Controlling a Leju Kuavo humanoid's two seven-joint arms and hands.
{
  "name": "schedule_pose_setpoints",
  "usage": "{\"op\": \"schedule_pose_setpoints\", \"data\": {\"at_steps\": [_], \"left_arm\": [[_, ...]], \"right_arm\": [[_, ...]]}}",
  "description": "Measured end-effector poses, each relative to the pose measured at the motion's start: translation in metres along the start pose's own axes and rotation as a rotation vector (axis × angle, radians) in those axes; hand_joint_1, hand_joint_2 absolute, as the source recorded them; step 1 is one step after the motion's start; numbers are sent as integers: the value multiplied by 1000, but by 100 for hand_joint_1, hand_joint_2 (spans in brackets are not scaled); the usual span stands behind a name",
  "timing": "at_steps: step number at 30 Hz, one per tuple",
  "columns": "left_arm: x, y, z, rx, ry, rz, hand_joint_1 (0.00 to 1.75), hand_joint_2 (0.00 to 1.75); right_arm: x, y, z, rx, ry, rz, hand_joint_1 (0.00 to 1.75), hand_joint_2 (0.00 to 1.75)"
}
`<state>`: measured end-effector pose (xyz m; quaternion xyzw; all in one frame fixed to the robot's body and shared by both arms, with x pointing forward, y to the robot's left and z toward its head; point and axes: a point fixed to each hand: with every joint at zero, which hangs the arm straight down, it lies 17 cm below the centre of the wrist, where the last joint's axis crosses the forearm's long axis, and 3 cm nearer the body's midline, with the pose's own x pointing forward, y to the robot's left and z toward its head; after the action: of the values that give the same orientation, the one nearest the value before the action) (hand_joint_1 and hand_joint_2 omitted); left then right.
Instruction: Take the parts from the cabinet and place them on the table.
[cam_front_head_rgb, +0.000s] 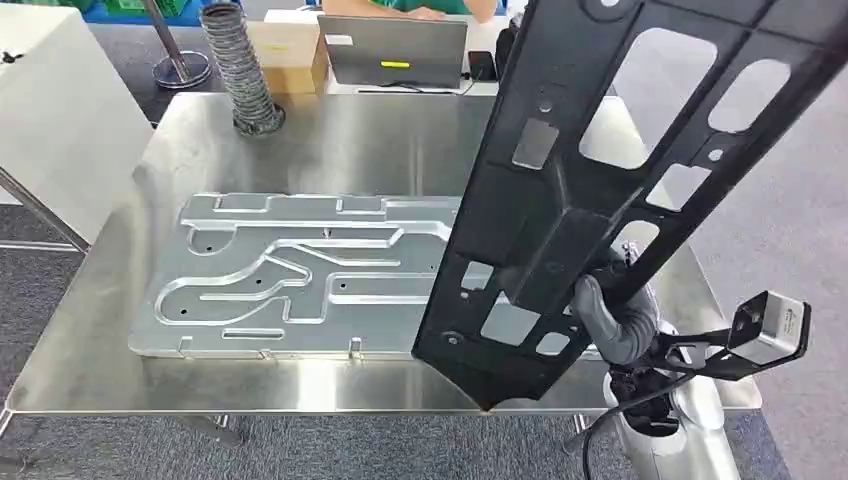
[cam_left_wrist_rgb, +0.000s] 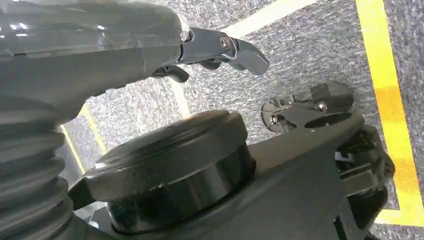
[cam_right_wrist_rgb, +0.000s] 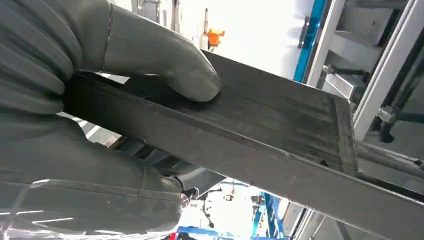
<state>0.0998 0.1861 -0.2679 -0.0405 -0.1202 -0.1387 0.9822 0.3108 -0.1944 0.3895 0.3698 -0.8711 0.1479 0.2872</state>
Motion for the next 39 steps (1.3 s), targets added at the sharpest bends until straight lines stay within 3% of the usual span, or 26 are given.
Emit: {"op": "schedule_pose_setpoints", "data": {"at_steps": [14, 30, 36, 39], "left_arm": [[2, -8, 0, -9, -2, 1, 0, 175], [9, -12, 1, -29, -21, 8, 0, 175], [9, -16, 1, -39, -26, 3, 0, 175], [11, -16, 1, -41, -37, 0, 0, 175]], "right_arm": [[2, -18, -21, 5, -1, 40, 166, 175], [-13, -97, -61, -26, 122, 279, 166, 175], [-24, -146, -72, -56, 227, 625, 166, 175], [-42, -179, -85, 16, 370, 979, 166, 175]]}}
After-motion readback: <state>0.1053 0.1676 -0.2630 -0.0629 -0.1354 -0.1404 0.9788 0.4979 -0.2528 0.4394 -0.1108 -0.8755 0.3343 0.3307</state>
